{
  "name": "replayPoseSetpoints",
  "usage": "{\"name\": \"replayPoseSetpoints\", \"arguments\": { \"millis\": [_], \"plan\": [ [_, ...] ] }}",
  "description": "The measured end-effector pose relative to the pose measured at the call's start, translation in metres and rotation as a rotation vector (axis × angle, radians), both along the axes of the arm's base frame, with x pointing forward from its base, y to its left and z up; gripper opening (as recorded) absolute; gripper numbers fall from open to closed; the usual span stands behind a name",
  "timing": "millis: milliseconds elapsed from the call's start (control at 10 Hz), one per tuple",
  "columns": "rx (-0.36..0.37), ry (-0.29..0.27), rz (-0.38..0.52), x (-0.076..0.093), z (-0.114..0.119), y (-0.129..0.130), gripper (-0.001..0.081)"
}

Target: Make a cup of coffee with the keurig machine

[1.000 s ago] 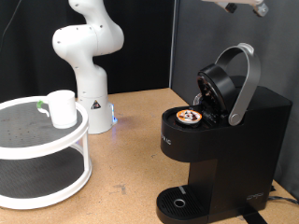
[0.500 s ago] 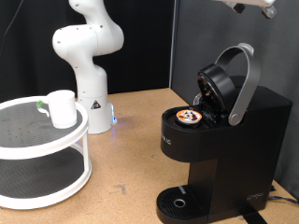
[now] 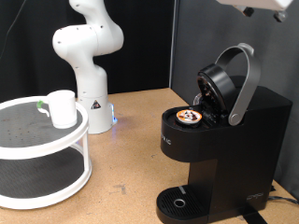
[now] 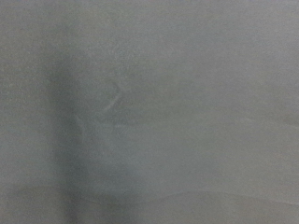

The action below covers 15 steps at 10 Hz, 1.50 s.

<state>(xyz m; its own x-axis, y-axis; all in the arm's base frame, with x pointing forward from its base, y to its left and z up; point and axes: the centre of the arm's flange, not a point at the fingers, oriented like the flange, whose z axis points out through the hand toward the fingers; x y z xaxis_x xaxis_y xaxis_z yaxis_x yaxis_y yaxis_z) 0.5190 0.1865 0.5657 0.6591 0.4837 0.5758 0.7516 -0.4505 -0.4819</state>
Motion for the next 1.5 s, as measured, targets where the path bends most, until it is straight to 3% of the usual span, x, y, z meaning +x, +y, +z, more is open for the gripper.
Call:
{"name": "replayPoseSetpoints", "arguments": {
  "millis": [400, 500, 600, 700, 800, 900, 1000, 1100, 1200, 1300, 1500],
  "plan": [
    [-0.062, 0.036, 0.004, 0.0, -0.02, 0.037, 0.08],
    [-0.073, 0.032, 0.004, 0.001, -0.025, 0.042, 0.0714],
    [-0.084, 0.029, 0.005, 0.002, -0.027, 0.043, 0.0714],
    [-0.092, 0.026, 0.007, 0.002, -0.028, 0.043, 0.0579],
    [-0.102, 0.023, 0.009, 0.002, -0.029, 0.043, 0.0579],
    [-0.116, 0.018, 0.012, 0.003, -0.029, 0.041, 0.0377],
    [-0.135, 0.013, 0.015, 0.003, -0.03, 0.038, 0.024],
    [-0.162, 0.013, 0.017, 0.004, -0.032, 0.034, 0.024],
    [-0.186, 0.026, 0.016, 0.005, -0.035, 0.029, 0.0071],
    [-0.202, 0.036, 0.011, 0.006, -0.038, 0.022, 0.002],
    [-0.211, 0.052, -0.002, 0.009, -0.043, 0.008, 0.0004]
  ]
}}
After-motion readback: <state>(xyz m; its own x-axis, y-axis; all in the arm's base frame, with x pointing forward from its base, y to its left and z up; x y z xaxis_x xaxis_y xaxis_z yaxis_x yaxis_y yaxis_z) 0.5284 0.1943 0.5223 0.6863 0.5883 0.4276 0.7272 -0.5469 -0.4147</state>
